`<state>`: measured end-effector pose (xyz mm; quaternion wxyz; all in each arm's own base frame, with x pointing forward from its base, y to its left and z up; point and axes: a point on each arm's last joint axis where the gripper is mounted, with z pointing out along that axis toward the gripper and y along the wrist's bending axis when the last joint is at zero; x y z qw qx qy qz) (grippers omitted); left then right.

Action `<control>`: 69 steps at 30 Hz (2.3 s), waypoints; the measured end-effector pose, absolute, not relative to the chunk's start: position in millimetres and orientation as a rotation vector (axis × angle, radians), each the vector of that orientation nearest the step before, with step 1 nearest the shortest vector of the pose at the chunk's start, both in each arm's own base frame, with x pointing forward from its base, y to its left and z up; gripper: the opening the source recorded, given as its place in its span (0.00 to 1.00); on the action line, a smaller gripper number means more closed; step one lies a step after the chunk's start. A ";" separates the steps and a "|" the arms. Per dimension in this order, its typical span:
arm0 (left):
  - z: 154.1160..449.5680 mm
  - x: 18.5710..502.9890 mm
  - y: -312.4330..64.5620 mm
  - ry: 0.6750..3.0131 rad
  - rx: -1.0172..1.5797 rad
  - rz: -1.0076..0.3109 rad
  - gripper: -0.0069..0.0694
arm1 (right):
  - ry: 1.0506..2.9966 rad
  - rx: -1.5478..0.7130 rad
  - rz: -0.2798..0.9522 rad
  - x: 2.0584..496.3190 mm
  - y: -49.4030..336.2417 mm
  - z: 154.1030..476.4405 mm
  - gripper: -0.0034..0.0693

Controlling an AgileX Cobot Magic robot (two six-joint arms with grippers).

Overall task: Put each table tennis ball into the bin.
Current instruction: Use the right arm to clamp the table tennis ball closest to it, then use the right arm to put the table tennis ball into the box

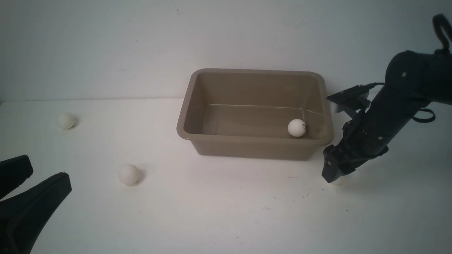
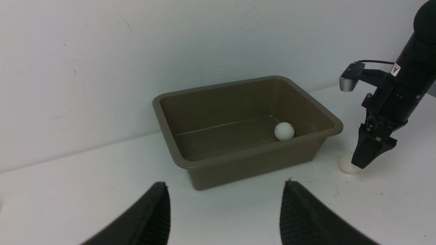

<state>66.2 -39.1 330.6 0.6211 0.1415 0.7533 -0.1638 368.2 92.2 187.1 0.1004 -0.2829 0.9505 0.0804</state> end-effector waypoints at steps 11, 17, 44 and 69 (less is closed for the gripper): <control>330.5 66.2 -39.1 1.732 0.326 -0.377 0.61 | 2.806 -0.841 0.223 376.8 93.2 165.3 0.86; 330.5 66.2 -39.1 1.732 0.326 -0.377 0.61 | 2.780 -0.829 0.211 379.6 93.3 165.7 0.78; 329.1 65.3 -40.4 1.746 0.341 -0.389 0.61 | 2.854 -0.866 0.251 380.2 95.0 162.9 0.53; 329.1 65.3 -40.4 1.746 0.341 -0.389 0.61 | 2.379 -0.842 0.331 384.5 108.0 286.8 0.53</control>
